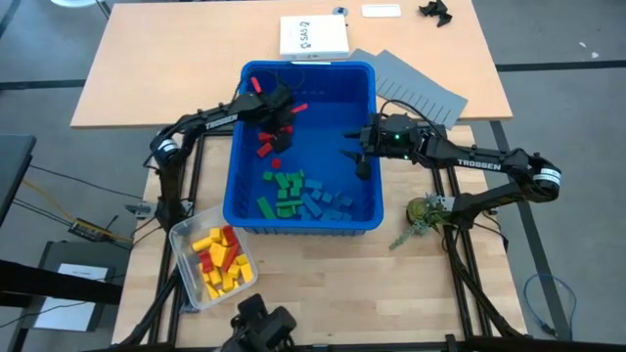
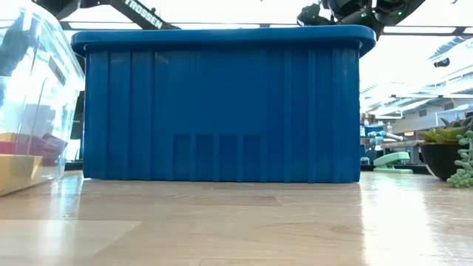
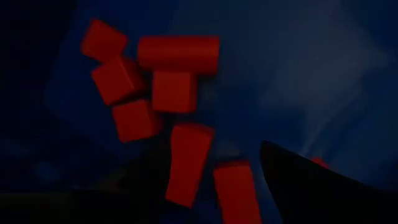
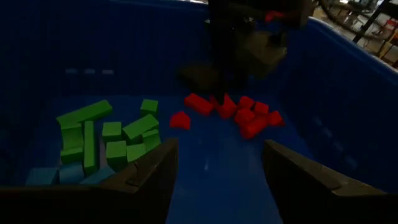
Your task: Sort Items/Unsort Items
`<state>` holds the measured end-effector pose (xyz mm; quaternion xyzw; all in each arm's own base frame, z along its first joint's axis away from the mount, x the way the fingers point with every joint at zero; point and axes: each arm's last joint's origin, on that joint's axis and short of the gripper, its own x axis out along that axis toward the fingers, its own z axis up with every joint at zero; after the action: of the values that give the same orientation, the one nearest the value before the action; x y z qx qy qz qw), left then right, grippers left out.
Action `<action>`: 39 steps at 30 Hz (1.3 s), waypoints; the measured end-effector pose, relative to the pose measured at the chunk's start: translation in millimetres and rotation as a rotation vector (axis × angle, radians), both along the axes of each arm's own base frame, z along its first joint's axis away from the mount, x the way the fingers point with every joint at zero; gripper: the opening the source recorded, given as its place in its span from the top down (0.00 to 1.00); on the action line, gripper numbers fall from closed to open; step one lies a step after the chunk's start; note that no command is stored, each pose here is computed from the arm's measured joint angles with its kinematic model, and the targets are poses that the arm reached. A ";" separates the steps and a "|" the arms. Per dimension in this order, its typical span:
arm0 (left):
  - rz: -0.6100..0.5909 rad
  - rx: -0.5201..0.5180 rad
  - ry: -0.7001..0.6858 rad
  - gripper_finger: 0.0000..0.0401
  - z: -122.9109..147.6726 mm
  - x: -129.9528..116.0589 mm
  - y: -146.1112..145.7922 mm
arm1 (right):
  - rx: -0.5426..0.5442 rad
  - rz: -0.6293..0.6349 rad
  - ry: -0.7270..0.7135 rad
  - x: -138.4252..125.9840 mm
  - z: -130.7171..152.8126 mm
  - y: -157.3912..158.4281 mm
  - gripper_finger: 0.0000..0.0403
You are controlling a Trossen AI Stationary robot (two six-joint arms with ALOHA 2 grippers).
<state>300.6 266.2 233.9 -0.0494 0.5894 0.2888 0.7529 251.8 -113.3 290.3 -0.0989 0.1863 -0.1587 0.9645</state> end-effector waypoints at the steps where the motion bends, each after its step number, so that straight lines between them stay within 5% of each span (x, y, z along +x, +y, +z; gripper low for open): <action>1: 0.006 -0.010 0.010 0.36 -4.5 -1.0 2.8 | 0.000 0.000 0.000 0.2 -0.1 -0.1 0.43; 10: 0.029 -0.092 0.118 0.36 -41.2 -4.2 15.1 | 0.002 -0.001 0.003 0.5 -0.9 -0.4 0.43; 18: 0.033 -0.102 0.118 0.38 -46.5 -2.5 16.6 | 0.040 -0.015 -0.010 0.4 -1.1 -0.5 0.43; 28: 0.071 0.048 0.247 0.43 -49.6 -0.6 17.8 | 0.045 -0.017 -0.011 0.4 -1.1 -0.4 0.43; 35: -0.008 -0.193 0.065 0.43 -52.3 3.8 9.4 | 0.046 -0.017 -0.009 0.4 -1.3 -0.4 0.43; 39: -0.055 -0.243 0.023 0.43 -51.8 10.1 2.0 | 0.049 -0.017 -0.004 0.2 -1.8 -0.3 0.43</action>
<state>310.7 268.2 182.1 -0.1207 0.6297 0.1949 0.7422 252.0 -113.6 288.5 -0.0735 0.1890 -0.1625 0.9656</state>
